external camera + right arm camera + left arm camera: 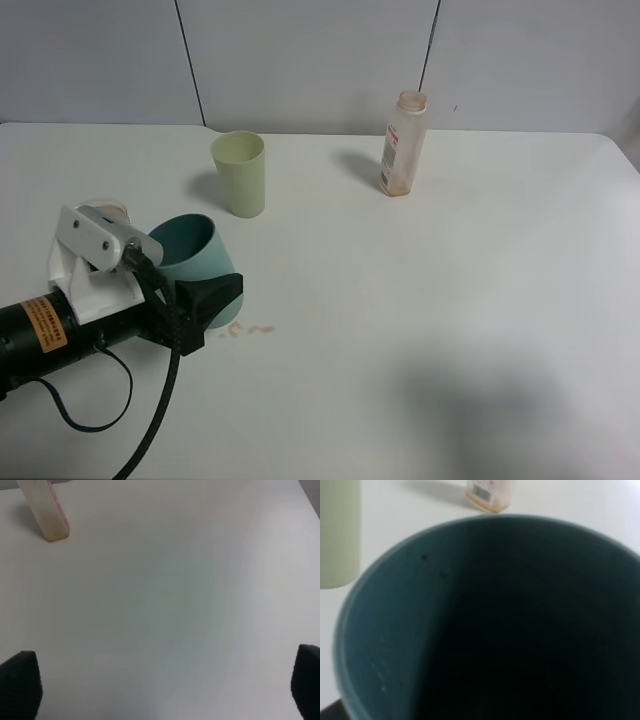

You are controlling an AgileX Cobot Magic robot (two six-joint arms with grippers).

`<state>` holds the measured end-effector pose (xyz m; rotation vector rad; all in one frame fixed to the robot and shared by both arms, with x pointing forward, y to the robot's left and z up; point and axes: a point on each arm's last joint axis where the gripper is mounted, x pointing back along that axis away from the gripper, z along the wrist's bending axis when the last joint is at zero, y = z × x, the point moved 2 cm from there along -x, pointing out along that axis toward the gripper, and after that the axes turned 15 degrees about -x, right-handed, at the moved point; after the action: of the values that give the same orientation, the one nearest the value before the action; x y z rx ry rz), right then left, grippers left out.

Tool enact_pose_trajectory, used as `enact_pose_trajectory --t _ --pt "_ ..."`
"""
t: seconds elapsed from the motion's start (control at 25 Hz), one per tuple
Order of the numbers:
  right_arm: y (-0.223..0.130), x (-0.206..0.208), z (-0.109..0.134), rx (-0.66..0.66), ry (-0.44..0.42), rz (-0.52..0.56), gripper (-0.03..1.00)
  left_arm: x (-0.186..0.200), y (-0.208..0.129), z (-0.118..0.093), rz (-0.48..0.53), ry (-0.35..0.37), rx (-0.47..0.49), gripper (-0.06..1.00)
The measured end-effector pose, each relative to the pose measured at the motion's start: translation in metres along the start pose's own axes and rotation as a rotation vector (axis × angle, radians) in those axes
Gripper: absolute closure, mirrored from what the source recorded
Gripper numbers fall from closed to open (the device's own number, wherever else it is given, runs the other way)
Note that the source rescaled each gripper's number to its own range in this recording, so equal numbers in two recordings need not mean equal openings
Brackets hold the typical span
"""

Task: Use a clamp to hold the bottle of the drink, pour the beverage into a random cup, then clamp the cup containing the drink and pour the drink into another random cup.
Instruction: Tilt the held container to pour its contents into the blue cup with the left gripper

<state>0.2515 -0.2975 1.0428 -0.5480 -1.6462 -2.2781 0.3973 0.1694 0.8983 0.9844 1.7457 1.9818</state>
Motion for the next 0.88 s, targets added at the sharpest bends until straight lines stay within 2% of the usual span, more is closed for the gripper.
enact_pose_trajectory --t 0.28,0.6,0.88 --pt "0.000 0.000 0.000 0.000 0.000 0.000 -0.03 0.014 -0.013 0.010 0.062 0.099 0.027 0.93" --pt "0.000 0.000 0.000 0.000 0.000 0.000 -0.03 0.018 -0.014 0.025 0.071 0.239 0.029 0.93" --pt "0.000 0.000 0.000 0.000 0.000 0.000 -0.03 0.018 -0.013 0.025 0.066 0.245 0.012 0.93"
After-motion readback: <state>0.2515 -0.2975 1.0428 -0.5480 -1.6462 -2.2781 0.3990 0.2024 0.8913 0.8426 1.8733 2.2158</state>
